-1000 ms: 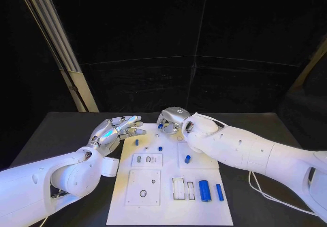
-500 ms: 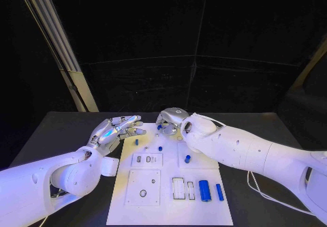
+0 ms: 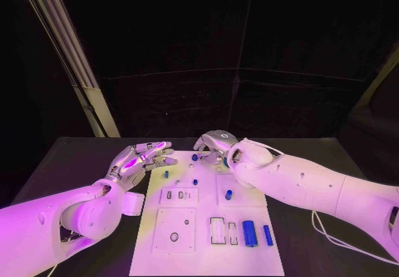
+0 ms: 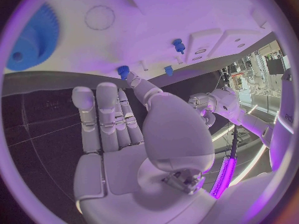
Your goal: Assemble the parts on the task board
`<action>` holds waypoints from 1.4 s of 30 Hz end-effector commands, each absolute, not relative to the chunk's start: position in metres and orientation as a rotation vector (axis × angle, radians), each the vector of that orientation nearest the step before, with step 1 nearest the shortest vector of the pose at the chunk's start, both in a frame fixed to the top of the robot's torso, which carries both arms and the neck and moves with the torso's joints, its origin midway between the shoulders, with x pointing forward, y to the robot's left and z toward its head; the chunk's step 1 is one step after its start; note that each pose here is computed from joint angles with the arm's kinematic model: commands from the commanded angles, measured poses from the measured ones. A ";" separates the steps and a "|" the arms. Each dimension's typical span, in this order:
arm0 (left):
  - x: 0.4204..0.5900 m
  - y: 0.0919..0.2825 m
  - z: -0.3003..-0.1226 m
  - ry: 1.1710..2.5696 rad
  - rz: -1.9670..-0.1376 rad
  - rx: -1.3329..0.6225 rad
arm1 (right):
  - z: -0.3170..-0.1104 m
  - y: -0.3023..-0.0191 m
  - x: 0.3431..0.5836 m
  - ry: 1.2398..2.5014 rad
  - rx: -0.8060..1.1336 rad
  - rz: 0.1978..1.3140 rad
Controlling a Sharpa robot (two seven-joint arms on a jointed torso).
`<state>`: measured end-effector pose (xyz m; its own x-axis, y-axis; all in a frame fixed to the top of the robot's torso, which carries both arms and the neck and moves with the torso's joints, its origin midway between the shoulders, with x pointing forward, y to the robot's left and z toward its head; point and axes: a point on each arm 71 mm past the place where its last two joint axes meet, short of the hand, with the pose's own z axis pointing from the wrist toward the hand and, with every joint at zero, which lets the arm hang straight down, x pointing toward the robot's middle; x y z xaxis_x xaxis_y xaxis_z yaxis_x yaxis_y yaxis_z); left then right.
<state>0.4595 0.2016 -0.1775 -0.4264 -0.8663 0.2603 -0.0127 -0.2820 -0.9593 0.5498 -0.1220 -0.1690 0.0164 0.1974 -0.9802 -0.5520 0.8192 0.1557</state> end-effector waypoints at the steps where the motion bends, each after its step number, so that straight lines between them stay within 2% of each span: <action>1: 0.459 0.201 -0.176 1.341 -1.794 -1.131 | -0.160 -0.138 0.547 1.412 -0.203 0.607; 9: 0.459 0.204 -0.176 1.338 -1.788 -1.132 | -0.151 -0.197 0.538 1.560 0.003 0.585; 18: 0.460 0.205 -0.176 1.339 -1.788 -1.132 | -0.155 -0.230 0.535 1.680 0.057 0.507; 28: 0.461 0.205 -0.176 1.341 -1.787 -1.133 | -0.160 -0.232 0.539 1.726 0.038 0.472; 42: 0.462 0.205 -0.177 1.342 -1.785 -1.134 | -0.164 -0.229 0.546 1.729 0.021 0.443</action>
